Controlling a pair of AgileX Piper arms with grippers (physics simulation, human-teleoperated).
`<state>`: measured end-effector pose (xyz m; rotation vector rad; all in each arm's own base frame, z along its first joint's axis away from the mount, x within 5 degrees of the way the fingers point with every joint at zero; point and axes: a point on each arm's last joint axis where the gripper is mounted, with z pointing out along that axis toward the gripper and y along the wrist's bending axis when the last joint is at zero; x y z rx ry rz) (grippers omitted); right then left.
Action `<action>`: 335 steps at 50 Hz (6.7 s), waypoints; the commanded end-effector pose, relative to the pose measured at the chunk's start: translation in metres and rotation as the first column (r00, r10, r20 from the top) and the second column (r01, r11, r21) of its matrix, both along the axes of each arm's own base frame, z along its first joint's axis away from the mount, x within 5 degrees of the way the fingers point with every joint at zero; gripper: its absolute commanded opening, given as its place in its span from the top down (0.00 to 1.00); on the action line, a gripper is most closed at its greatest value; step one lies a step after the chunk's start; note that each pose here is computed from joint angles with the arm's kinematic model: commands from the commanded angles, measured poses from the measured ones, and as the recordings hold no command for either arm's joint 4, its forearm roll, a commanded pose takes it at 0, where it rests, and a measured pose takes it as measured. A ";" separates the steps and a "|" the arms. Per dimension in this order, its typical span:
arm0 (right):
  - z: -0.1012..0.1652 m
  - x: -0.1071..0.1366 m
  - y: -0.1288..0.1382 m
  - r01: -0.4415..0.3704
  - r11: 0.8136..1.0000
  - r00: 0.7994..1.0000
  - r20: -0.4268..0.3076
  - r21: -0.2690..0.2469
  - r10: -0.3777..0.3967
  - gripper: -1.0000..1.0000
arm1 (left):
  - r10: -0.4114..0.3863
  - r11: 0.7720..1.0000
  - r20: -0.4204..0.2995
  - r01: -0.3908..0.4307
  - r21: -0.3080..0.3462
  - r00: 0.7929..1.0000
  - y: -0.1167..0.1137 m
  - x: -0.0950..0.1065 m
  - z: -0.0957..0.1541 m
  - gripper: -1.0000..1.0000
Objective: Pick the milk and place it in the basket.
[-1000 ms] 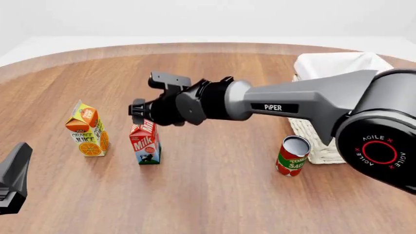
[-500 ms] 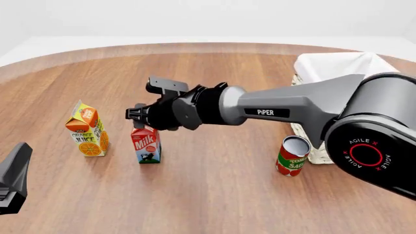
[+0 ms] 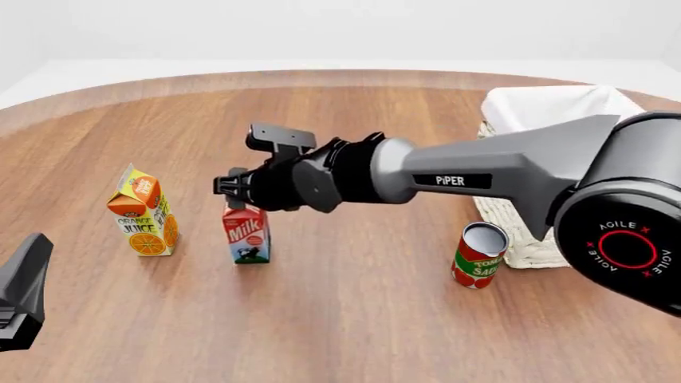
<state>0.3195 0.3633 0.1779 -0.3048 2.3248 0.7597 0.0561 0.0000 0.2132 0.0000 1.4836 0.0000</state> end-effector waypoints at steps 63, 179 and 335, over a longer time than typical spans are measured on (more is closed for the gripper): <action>0.129 -0.041 -0.120 0.037 0.994 0.957 0.284 0.099 -0.064 1.00 | 0.000 1.000 0.000 0.000 0.000 1.000 0.000 0.000 0.000 0.00; 0.268 -0.116 -0.318 0.411 0.912 0.703 0.638 -0.005 -0.314 1.00 | 0.000 1.000 0.000 0.000 0.000 1.000 0.000 0.000 0.000 0.00; 0.190 -0.040 -0.370 0.616 0.778 0.741 0.423 -0.120 -0.522 1.00 | 0.000 1.000 0.000 0.000 0.000 1.000 0.000 0.000 0.000 0.00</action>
